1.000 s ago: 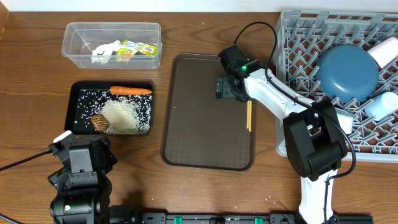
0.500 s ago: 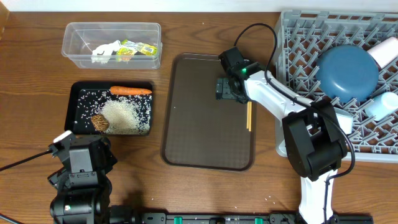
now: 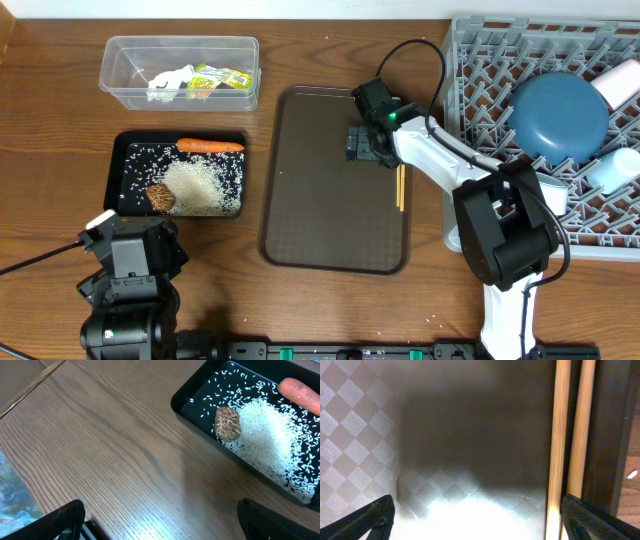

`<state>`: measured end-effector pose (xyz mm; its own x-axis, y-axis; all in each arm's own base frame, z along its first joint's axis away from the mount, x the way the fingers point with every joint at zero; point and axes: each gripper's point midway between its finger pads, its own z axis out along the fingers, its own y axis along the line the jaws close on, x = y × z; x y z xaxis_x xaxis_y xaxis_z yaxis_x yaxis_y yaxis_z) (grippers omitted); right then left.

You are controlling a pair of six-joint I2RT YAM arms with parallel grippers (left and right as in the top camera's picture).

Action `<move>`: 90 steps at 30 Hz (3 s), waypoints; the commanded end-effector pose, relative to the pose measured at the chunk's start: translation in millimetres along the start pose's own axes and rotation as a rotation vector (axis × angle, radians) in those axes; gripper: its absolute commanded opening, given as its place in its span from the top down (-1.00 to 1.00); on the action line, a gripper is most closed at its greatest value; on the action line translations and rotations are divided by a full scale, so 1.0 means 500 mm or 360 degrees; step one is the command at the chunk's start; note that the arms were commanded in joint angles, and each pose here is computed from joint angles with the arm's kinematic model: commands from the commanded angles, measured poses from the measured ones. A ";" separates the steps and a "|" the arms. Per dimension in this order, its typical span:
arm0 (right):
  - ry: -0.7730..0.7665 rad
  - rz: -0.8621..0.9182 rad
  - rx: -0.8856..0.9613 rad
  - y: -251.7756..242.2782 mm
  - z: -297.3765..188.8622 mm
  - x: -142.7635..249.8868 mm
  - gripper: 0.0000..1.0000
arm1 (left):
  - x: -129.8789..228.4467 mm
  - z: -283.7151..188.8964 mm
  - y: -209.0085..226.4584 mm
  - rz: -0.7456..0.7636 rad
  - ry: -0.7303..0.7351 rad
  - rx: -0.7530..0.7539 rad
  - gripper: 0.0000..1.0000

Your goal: Sort waste into correct bins and load items into the dishwasher rack

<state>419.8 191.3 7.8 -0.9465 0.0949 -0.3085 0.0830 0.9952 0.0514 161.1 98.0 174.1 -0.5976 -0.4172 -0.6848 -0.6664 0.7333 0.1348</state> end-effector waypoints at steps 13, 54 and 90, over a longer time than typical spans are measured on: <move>0.0006 0.0036 0.0019 -0.014 0.040 0.029 0.12 | 0.000 0.001 0.004 0.0027 -0.0003 -0.0018 -0.96; -0.0558 0.0027 -0.0238 -0.261 -0.316 -0.201 0.98 | 0.000 0.001 0.004 0.0026 -0.0003 -0.0018 -0.96; -0.0558 -0.0158 -0.0546 -0.091 -0.342 -0.175 -0.43 | 0.000 0.001 0.004 0.0026 -0.0003 -0.0018 -0.96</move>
<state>456.6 97.3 181.7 -0.7875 0.1092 -0.6065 -0.0980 0.9494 0.2982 161.1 98.0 174.1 -0.5976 -0.4172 -0.6848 -0.6664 0.7333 0.1348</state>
